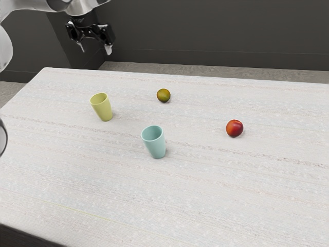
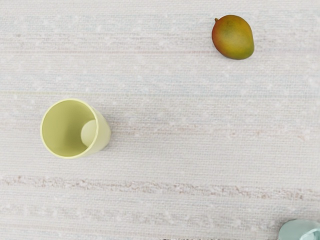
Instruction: Place the right cup onto the left cup
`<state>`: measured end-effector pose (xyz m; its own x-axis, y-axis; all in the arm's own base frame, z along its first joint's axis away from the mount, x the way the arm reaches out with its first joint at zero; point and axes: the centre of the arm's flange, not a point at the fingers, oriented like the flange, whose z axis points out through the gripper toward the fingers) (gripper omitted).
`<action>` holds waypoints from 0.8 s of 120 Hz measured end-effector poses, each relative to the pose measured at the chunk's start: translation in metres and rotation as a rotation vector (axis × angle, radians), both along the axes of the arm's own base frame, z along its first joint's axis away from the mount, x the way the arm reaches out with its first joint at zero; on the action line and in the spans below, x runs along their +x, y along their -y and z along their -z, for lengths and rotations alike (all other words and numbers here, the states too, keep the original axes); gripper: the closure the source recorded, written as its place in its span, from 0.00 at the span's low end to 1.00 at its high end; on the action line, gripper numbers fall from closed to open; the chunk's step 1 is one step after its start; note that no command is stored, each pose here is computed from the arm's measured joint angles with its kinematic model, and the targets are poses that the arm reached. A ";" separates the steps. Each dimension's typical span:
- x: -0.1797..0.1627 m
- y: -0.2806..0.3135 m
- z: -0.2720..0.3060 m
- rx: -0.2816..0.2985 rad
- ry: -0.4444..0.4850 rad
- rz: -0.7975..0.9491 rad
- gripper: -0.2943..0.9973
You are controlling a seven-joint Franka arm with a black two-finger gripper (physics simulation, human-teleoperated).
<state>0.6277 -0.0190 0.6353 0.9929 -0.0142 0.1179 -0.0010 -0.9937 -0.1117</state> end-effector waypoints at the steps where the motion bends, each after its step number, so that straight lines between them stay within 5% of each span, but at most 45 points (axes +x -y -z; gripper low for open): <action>1: 0.000 0.004 0.000 -0.001 -0.001 0.008 0.24; 41: 0.005 0.074 0.055 -0.032 -0.075 0.061 0.24; 68: 0.014 0.114 0.176 -0.095 -0.155 -0.088 0.24; 96: -0.046 0.143 0.204 -0.158 -0.155 -0.162 0.24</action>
<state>0.5821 -0.1621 0.4314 0.9871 0.1530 -0.0473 0.1546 -0.9874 0.0336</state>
